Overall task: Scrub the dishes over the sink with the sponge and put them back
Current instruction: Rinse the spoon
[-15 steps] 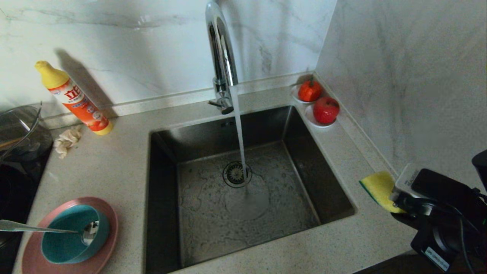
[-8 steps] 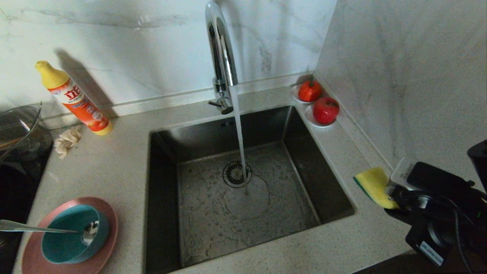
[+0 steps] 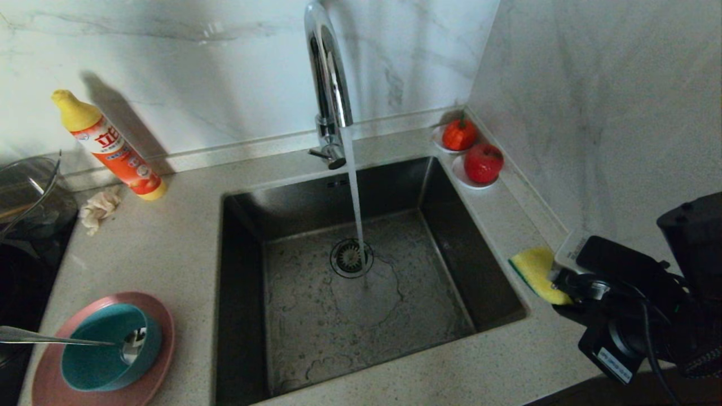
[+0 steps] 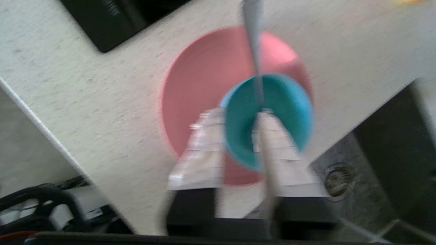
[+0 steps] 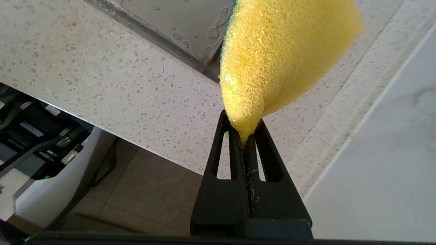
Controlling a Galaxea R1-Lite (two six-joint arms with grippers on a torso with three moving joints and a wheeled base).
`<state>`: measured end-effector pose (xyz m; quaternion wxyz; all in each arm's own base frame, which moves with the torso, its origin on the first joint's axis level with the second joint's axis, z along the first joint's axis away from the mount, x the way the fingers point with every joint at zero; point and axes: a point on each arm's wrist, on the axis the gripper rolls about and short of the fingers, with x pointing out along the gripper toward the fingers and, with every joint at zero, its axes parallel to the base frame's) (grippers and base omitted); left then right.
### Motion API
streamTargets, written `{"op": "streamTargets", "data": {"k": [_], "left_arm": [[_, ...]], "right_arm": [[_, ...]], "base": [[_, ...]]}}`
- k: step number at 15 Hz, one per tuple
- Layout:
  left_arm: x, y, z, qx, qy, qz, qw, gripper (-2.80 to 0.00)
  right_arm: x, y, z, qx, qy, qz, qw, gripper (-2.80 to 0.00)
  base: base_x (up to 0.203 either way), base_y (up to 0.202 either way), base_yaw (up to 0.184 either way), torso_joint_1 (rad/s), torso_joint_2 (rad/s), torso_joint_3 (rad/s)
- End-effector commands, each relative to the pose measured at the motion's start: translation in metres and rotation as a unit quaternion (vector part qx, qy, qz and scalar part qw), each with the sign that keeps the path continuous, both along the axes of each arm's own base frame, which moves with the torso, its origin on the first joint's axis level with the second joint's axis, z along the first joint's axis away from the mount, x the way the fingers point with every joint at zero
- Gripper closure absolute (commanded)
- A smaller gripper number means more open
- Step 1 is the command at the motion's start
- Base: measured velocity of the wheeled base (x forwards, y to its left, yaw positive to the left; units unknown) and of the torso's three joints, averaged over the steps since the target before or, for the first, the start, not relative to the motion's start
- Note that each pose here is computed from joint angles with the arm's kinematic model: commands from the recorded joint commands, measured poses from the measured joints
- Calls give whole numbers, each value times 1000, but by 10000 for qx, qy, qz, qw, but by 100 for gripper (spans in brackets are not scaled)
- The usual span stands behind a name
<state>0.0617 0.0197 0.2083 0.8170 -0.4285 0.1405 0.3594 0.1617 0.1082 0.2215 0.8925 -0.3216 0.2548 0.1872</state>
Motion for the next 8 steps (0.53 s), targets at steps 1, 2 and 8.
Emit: {"op": "streamTargets", "data": {"k": [1,2,8], "left_arm": [[7,2,22,34,-296,66,9995,-280],[10,3,25,41,-315,84,9995,-280],[61,22,33,170,-846,428,9954,-280]], "right_arm": [[4,0,-4,-41,89,-24,9999,0],[4,-1,-4,-24,66,-39,10000,0],[5,-2,-3,-14,32,-84,10000,0]], "base": [[0,0,0,0,0,0],[0,0,0,0,0,0],[0,0,0,0,0,0]]}}
